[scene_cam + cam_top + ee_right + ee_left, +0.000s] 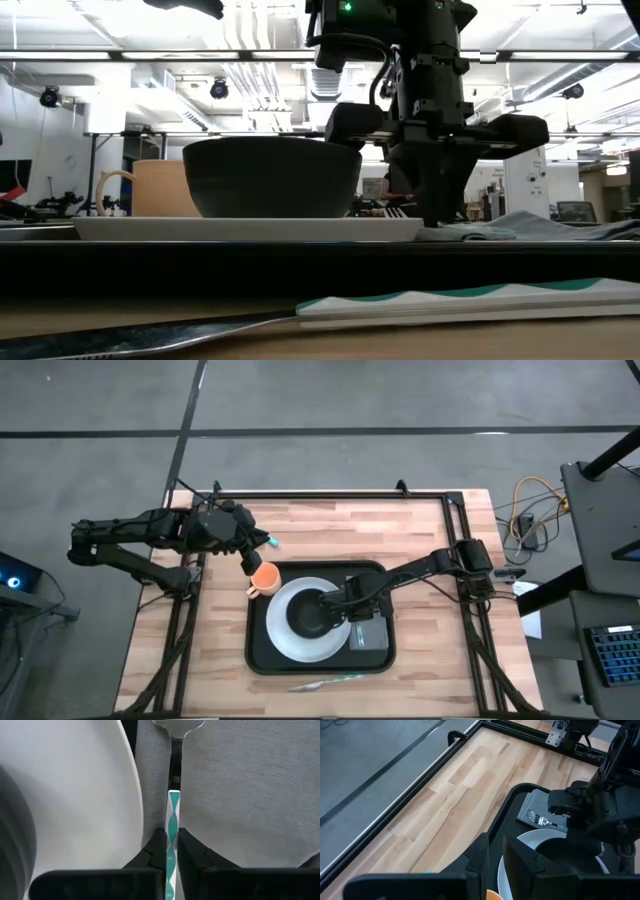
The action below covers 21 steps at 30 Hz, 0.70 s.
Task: Set up tray
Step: Put the fork on top of the napkin on the shelf, then put the dinner knife on top of the napkin on the shelf
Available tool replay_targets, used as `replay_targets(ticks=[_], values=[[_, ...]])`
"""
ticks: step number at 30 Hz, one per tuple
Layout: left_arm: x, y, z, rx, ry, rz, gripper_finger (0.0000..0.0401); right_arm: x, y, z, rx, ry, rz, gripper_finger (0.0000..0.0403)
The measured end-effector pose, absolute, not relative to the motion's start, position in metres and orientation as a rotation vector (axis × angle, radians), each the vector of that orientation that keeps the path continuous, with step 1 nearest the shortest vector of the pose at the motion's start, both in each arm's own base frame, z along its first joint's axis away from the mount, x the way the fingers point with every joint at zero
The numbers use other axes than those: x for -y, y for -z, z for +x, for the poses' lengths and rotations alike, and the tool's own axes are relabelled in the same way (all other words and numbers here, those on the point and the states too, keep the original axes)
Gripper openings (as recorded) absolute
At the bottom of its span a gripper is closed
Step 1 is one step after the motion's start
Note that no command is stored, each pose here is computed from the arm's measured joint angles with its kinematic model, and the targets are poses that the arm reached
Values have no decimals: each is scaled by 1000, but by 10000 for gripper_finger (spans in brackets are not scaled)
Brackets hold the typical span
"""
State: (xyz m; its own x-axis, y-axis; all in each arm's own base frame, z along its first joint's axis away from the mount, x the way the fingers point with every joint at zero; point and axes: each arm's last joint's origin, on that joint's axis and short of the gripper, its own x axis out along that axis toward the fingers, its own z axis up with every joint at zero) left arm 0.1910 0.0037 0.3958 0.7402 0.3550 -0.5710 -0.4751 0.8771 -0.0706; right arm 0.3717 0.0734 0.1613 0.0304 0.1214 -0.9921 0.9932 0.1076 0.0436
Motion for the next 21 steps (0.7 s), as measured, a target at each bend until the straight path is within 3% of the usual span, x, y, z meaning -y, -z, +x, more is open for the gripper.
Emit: replay_targets(ticks=[15, 21], values=[[-3, -395, 191, -587, -433, -226, 38, -76, -165, 370, -1403, 1000, 1236, 114], [-3, -395, 191, -587, -433, -226, 38, -82, -204, 370, -1347, 875, 1226, 132]])
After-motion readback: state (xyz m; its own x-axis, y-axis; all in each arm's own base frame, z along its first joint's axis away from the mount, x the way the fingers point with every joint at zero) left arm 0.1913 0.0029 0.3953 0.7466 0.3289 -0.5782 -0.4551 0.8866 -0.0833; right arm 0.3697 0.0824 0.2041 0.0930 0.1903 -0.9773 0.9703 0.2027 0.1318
